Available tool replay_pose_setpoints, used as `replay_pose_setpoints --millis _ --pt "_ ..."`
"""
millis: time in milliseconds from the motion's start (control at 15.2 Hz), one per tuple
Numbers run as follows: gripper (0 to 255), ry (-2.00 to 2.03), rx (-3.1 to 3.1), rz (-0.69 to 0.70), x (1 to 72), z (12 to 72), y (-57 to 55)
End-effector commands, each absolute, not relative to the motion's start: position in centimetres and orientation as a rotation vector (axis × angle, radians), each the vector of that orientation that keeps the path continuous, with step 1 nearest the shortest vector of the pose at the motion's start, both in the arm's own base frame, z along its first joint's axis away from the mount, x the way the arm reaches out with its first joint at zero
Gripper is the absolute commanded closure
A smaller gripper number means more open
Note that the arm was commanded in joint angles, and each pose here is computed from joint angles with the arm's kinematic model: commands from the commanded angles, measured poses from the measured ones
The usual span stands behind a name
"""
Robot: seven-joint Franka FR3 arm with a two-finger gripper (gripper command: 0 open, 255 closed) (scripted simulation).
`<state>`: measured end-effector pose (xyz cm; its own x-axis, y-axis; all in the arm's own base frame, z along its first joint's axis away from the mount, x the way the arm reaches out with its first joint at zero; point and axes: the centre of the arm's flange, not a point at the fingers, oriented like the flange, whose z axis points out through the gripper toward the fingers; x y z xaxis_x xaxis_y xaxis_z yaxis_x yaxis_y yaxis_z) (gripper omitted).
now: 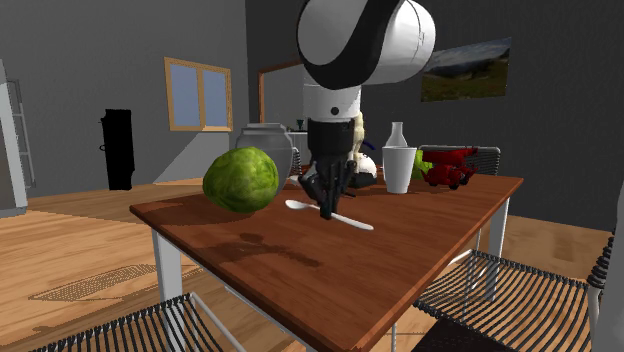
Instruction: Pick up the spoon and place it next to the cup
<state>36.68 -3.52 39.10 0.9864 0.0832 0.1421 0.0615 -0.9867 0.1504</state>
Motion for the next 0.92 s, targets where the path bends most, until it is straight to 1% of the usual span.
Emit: replay_pose_setpoints --millis 0,858 --pt "255 0.109 2.985 0.222 36.7 40.1 -3.5" --pt "255 0.109 2.985 0.222 36.7 47.0 -3.5"
